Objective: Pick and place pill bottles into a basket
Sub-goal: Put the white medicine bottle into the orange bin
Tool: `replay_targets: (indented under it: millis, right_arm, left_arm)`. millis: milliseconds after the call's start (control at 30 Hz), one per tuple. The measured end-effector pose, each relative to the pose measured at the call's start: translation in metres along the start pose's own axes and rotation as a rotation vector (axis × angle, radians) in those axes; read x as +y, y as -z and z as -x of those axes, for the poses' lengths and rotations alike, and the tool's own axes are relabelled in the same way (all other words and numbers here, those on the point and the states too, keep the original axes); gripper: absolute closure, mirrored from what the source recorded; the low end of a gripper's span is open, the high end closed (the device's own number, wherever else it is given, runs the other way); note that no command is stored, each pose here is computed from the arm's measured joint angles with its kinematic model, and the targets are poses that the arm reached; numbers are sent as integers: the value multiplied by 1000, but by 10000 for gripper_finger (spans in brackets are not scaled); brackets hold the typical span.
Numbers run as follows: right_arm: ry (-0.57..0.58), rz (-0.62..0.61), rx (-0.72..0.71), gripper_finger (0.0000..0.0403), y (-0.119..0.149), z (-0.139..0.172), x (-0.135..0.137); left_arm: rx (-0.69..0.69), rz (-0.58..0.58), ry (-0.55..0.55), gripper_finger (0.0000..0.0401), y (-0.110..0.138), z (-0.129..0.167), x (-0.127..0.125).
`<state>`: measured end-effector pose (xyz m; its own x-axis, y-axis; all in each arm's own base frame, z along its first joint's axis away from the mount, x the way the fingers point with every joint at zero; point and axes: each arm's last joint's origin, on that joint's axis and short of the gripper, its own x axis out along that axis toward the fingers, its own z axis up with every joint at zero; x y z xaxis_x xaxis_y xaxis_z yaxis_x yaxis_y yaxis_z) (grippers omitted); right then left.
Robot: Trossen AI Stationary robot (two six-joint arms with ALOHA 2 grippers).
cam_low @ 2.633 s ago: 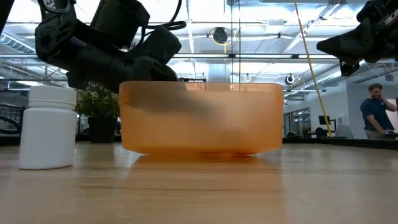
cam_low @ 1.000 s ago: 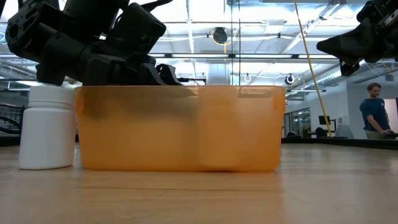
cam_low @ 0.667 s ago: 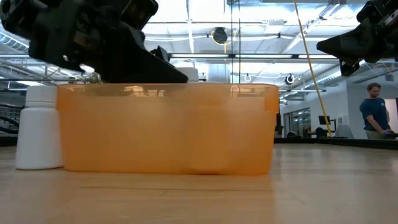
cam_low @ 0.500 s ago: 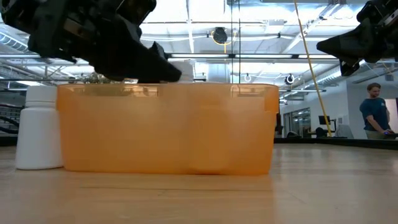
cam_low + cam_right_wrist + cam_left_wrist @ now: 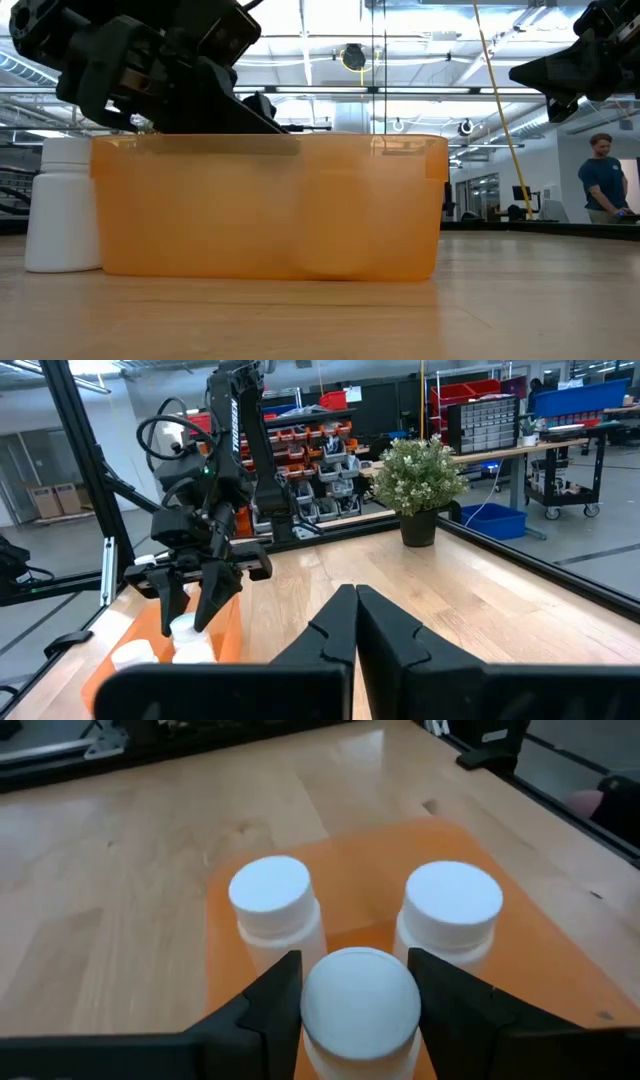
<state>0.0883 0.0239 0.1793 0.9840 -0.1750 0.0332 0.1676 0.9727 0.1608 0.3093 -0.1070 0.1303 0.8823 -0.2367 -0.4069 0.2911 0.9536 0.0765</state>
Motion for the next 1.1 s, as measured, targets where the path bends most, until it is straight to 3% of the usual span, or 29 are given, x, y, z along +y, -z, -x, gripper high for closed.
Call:
replay_targets:
  millis: [100,400,600,833,1100]
  right_arm:
    - [0,0,0,403,0,0,0]
    - [0,1,0,403,0,0,0]
    - [0,0,0,403,0,0,0]
    - [0,0,0,403,0,0,0]
    - [0,0,0,403,0,0,0]
  left_arm:
    - [0,13,-3,231,0,0,1]
    - [-22,39,51,139,-2,0,-1]
    - [-82,49,118,116,-17,9,-1]
    - [-75,77,255,115,-51,52,-7]
    - [89,107,130,129,-60,105,-25]
